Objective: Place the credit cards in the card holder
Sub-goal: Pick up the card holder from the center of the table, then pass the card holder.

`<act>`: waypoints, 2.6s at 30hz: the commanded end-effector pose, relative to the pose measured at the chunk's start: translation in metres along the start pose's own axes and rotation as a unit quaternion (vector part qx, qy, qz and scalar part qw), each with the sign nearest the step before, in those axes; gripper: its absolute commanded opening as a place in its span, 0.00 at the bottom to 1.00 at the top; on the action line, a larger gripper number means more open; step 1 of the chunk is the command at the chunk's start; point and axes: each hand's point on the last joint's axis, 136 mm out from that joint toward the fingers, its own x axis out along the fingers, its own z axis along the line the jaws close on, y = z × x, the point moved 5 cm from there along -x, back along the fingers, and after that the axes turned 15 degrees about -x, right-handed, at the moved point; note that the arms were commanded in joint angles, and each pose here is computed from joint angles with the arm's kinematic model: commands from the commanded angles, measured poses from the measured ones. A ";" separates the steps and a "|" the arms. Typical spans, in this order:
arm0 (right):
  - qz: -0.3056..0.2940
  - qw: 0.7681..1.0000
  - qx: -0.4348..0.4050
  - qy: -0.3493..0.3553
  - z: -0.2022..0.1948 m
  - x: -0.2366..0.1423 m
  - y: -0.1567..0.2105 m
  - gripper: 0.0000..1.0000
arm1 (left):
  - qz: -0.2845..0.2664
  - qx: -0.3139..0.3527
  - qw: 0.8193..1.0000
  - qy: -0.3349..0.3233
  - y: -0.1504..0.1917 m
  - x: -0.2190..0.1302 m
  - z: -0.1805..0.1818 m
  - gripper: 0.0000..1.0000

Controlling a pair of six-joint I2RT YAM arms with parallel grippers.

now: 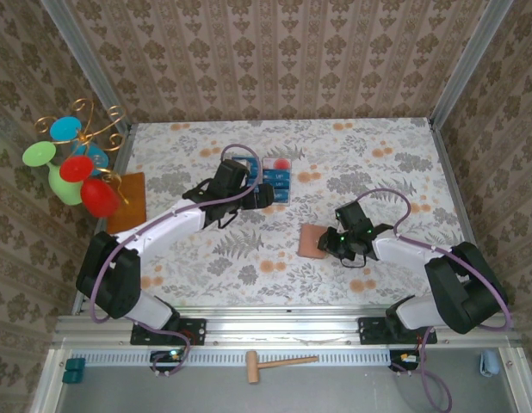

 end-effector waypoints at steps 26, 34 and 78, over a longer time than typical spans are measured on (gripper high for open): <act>-0.133 0.963 -0.006 -0.236 0.109 -0.096 -0.087 0.00 | 0.049 -0.124 0.968 0.211 -0.003 -0.002 -0.040 0.88; -0.161 0.943 0.010 -0.290 0.130 -0.115 -0.102 0.00 | 0.045 -0.174 0.940 0.289 -0.021 -0.008 -0.063 0.81; -0.145 0.958 0.025 -0.247 0.118 -0.095 -0.094 0.43 | 0.028 -0.177 0.929 0.325 -0.024 -0.007 -0.073 0.02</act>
